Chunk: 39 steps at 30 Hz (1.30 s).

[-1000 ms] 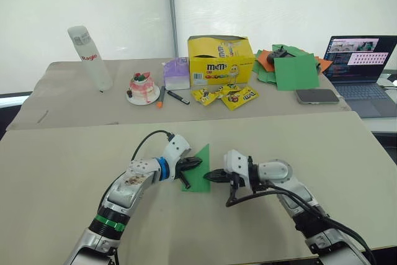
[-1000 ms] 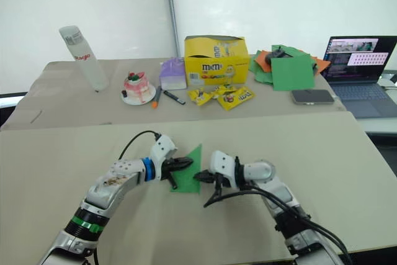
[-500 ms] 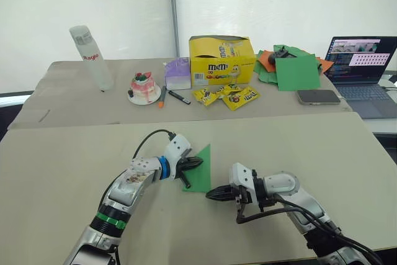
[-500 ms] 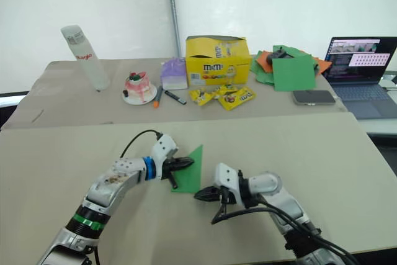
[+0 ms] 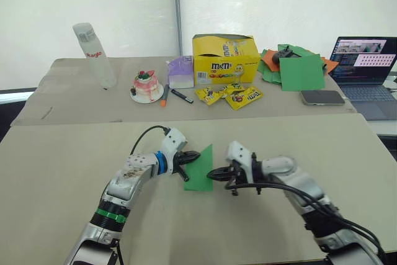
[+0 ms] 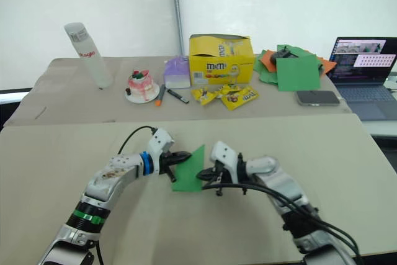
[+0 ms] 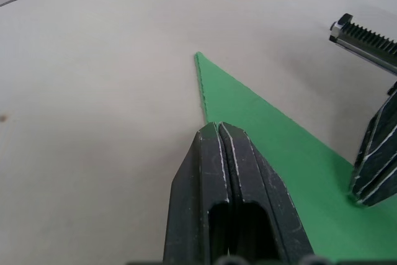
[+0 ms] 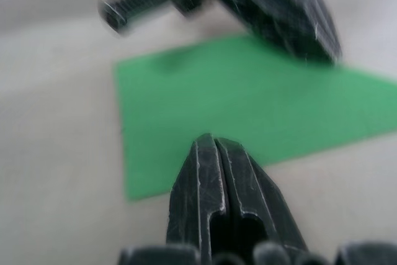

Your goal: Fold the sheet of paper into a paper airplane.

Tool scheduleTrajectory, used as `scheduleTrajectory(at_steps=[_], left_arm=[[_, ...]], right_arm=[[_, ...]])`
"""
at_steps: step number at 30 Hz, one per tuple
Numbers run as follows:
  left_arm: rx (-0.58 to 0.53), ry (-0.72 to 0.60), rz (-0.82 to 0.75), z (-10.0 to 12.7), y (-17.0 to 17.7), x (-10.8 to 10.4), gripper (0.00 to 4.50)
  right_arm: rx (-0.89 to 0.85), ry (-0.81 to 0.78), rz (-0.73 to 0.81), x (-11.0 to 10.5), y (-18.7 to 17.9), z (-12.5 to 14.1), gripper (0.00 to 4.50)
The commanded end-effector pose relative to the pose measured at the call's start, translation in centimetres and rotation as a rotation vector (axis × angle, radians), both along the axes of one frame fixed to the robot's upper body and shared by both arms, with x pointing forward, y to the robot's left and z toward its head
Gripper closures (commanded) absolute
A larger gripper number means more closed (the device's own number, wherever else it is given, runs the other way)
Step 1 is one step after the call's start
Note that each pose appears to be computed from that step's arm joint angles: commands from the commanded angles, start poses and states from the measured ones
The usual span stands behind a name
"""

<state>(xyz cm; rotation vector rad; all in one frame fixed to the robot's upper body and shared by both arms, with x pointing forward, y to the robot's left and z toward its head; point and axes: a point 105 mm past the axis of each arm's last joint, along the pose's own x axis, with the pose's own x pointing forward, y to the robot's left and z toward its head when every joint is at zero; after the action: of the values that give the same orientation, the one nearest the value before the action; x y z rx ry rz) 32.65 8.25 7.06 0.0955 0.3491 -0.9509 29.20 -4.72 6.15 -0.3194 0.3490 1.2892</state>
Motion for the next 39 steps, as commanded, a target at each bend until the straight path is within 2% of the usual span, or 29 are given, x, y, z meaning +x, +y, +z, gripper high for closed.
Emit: scheduleTrajectory(at_steps=[1,5,9,15,19,24,27,31,39], left_arm=[[-0.059,-0.044,-0.063,1.6,-1.3,0.2,4.45],[-0.034,-0.035,-0.101,0.9,-1.9,0.4,4.45],[0.060,-0.056,-0.106,-0.5,-1.6,1.3,4.45],[0.040,-0.086,-0.085,0.2,-3.7,4.0,4.45],[0.033,-0.095,-0.127,0.6,-5.5,4.3,4.45],[0.077,-0.105,-0.130,0.1,-5.2,4.7,4.45],[0.079,-0.106,-0.095,0.0,-3.9,4.9,4.45],[0.067,-0.093,-0.097,-0.3,-2.8,3.9,4.45],[0.039,-0.072,-0.098,-1.3,-1.6,0.0,4.45]], right_arm=[[-0.109,0.022,-0.046,0.2,-0.3,-2.4,4.50],[-0.141,0.049,-0.093,0.3,-0.7,-3.2,4.50],[-0.140,0.049,-0.118,0.4,-1.1,-3.2,4.50],[-0.137,0.050,-0.151,0.3,-1.6,-3.2,4.50],[-0.126,0.052,-0.175,0.3,-1.8,-3.0,4.50],[-0.128,0.054,-0.187,0.2,-2.0,-3.1,4.50],[-0.127,0.054,-0.189,0.3,-2.0,-3.1,4.50],[-0.118,0.042,-0.191,0.6,-1.8,-2.8,4.50],[-0.116,0.021,-0.178,1.3,-1.2,-2.5,4.50]])
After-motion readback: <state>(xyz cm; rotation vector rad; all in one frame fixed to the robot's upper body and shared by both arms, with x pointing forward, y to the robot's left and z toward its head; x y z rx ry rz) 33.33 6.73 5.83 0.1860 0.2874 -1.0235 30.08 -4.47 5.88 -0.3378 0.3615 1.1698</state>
